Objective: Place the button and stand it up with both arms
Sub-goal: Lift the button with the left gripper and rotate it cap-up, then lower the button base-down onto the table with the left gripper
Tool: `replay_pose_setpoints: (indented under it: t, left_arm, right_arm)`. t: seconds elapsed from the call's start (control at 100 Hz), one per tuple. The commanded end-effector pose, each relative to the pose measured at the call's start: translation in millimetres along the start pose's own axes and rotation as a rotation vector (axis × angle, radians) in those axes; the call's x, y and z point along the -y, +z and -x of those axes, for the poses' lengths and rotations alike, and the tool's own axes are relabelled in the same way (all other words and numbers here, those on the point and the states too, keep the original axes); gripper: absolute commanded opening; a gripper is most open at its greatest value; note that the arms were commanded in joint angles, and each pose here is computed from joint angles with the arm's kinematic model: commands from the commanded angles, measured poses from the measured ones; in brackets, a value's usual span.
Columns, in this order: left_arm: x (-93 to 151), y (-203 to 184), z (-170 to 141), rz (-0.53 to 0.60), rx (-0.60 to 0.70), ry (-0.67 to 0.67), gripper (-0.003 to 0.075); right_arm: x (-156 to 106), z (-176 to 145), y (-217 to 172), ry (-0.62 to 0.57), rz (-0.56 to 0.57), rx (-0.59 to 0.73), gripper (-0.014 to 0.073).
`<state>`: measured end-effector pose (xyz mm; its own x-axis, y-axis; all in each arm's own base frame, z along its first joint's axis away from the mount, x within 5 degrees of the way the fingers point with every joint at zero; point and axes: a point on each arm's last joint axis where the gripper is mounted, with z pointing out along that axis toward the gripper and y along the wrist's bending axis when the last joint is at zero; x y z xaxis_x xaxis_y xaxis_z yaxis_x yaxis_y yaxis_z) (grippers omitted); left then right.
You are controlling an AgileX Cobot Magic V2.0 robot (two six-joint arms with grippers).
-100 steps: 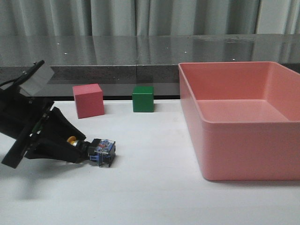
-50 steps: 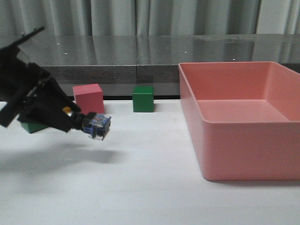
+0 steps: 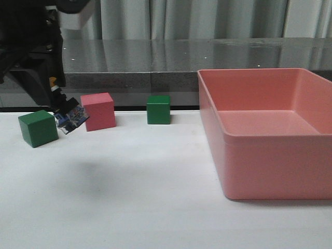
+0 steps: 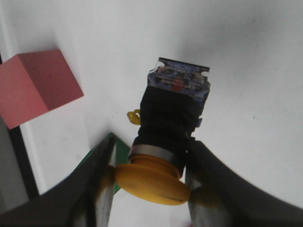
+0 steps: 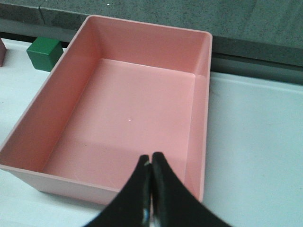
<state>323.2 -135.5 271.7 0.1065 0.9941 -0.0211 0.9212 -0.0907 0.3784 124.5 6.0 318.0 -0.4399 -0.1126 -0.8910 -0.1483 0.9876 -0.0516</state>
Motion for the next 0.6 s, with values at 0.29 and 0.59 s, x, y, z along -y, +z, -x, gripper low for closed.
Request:
replay_pose_setpoints:
  t: [0.29, 0.59]
  left_arm:
    - [-1.7, -1.0, 40.1, 0.212, -0.305, 0.061, -0.0019]
    - [6.5, 30.2, 54.8, 0.144, -0.387, 0.143, -0.0019]
  right_arm:
    - [2.4, 12.3, -4.7, 0.009, -0.024, 0.079, -0.0069]
    - [2.3, 12.1, -4.7, 0.009, -0.024, 0.078, -0.0069]
